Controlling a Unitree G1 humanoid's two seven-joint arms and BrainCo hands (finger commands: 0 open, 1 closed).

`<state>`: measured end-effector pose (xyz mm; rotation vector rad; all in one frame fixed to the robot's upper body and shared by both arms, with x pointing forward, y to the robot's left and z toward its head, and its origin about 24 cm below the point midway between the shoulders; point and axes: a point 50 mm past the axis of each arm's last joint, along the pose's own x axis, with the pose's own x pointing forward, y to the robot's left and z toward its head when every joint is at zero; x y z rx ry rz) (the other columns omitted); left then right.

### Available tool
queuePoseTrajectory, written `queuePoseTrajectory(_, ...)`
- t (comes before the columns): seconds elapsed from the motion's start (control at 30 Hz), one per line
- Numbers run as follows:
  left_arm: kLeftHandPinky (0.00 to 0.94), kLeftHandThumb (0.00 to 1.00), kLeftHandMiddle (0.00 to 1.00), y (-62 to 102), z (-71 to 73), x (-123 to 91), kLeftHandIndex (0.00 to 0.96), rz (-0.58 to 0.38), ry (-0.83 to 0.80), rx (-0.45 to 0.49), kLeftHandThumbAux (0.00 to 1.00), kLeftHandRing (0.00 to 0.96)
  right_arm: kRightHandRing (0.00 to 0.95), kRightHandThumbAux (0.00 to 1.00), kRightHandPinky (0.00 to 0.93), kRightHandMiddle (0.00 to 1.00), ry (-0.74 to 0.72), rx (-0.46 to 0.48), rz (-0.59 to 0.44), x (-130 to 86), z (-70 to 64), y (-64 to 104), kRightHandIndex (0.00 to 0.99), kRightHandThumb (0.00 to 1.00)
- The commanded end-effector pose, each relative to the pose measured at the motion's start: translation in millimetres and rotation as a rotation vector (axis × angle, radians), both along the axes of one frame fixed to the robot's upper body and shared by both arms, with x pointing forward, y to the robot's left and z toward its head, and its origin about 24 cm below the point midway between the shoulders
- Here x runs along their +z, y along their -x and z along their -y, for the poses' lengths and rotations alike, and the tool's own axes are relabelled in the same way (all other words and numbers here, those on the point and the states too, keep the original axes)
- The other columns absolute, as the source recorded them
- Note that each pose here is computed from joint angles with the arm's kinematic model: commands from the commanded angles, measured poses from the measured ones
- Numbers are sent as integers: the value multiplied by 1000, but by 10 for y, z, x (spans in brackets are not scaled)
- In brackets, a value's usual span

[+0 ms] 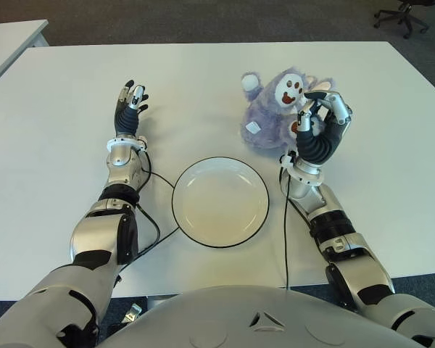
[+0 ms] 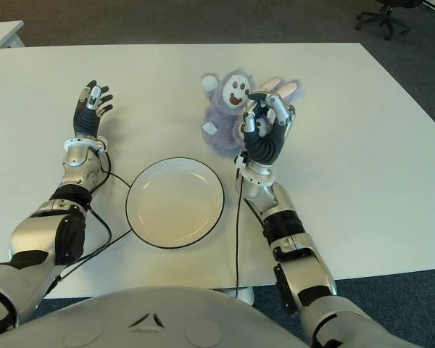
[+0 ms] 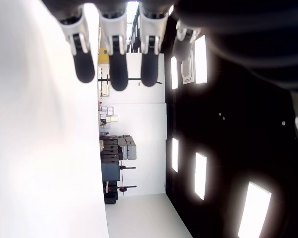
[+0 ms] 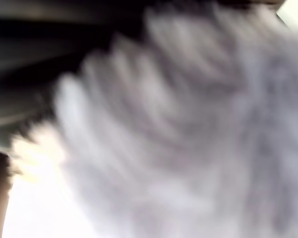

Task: Put the doll into the plate.

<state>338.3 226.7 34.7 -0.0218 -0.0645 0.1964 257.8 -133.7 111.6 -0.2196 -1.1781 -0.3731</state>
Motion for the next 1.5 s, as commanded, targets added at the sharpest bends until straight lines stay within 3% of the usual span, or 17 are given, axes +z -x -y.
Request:
queuePoseTrajectory(0.03,202,0,188,374,-81,-548,53,-204,65,36,338,196,856,708,877,866,-5,-113,-305,-707,162,467,437,741)
queuePoseTrajectory(0.43,226,0,196,360,-87,-539,64,-205,74,41,339,207,846,709,865,860,-1,-122,-253,-648,137,464,437,740)
queuePoseTrajectory(0.53,188,0,195,357,-90,-536,63,-204,74,43,342,205,846,709,870,862,0,-129,-246,-641,127,461,437,740)
queuePoseTrajectory(0.87,187,0,182,348,-100,-527,45,-204,73,43,337,192,858,709,867,870,0,-139,-225,-620,108,448,437,741)
queuePoseTrajectory(1.5,222,0,190,337,-106,-517,55,-203,70,33,340,203,861,707,861,855,10,-106,-335,-688,66,384,438,743)
